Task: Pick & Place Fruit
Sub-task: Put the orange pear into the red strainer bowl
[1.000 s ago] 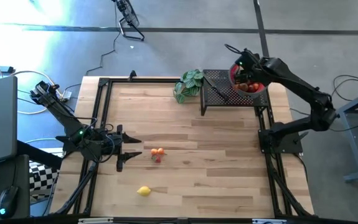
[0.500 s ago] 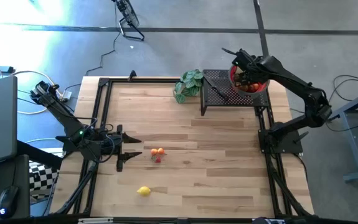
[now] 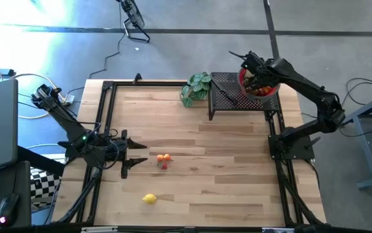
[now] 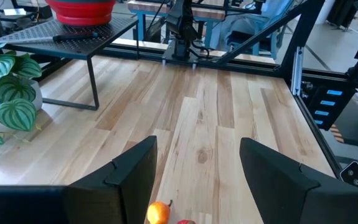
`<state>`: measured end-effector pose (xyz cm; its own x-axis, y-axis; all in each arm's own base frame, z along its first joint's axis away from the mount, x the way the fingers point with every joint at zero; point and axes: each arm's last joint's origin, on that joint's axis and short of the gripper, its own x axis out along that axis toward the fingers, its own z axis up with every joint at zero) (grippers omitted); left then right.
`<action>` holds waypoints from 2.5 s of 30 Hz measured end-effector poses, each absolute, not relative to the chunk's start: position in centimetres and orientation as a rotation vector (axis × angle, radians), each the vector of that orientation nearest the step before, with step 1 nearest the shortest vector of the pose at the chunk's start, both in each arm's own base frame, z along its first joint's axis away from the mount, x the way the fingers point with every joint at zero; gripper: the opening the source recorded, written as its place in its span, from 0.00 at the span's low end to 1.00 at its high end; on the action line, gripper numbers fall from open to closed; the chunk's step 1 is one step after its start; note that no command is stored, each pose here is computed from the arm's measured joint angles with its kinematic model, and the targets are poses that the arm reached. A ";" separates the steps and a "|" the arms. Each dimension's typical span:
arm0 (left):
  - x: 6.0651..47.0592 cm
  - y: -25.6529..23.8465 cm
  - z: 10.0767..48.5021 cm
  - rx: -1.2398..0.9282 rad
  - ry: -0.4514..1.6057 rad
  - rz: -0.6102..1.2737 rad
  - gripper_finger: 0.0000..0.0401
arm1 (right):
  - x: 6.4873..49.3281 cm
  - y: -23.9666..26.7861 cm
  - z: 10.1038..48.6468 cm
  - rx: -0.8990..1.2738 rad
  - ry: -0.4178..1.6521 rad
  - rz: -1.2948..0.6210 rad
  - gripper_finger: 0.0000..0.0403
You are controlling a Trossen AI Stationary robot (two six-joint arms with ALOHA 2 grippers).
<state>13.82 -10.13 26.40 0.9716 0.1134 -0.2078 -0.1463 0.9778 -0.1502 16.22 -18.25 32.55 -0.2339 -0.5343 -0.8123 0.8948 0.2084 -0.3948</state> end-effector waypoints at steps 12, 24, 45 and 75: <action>13.8 -10.1 26.4 -0.154 0.203 0.131 0.55 | 17.7 -14.5 34.2 0.263 1.119 -1.222 0.44; 13.8 -10.1 26.4 -0.156 0.201 0.131 0.55 | 22.2 -9.6 35.9 0.227 0.858 -0.759 0.27; 13.8 -10.1 26.4 -0.143 0.202 0.130 0.55 | 29.0 -2.4 38.1 0.190 0.464 -0.045 0.25; 13.7 -10.0 26.5 -0.083 0.200 0.122 0.55 | 42.2 3.9 21.1 0.183 0.705 0.201 0.25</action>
<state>13.73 -10.04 26.50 0.9726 0.1128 -0.2031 -0.1293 0.9891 -0.0698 42.22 3.86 21.14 0.7435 0.2443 -0.6225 -0.1211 0.9647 0.2340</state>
